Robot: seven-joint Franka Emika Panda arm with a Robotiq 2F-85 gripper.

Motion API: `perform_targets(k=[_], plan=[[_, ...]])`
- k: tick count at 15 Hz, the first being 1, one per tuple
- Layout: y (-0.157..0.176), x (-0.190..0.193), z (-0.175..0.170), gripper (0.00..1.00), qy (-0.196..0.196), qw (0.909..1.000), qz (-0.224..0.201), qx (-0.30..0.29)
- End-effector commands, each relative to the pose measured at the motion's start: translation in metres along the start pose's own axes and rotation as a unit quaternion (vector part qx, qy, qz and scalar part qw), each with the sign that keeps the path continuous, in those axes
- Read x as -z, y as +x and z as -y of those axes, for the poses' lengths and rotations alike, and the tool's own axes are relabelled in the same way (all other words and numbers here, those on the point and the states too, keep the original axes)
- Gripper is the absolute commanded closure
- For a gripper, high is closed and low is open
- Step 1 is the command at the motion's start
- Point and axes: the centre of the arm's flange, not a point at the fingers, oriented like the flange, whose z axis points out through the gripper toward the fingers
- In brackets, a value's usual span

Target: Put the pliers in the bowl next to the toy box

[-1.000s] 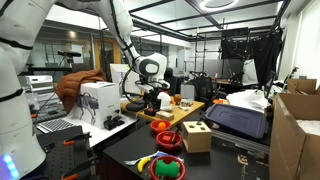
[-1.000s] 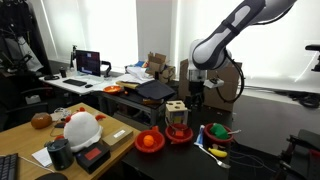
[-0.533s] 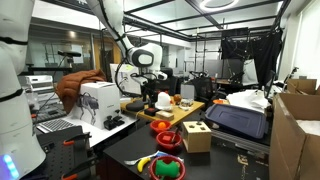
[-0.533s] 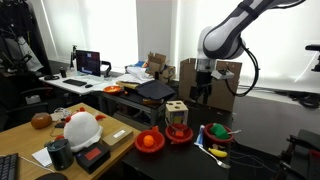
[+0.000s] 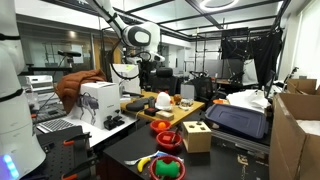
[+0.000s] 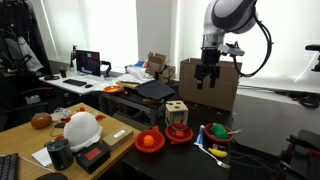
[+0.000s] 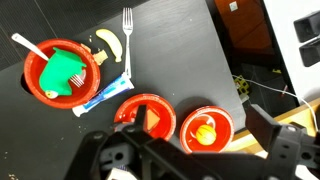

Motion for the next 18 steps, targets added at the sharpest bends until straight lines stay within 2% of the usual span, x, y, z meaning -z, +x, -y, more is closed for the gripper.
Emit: perform_targets(k=[1,10,18], plan=[[-0.009,0.039,0.016,0.00,-0.017,0.9994,0.016,-0.026],[-0.035,0.104,0.034,0.00,-0.086,0.9945,0.036,-0.048],[-0.063,0.148,0.050,0.00,-0.086,0.9958,0.017,-0.025]])
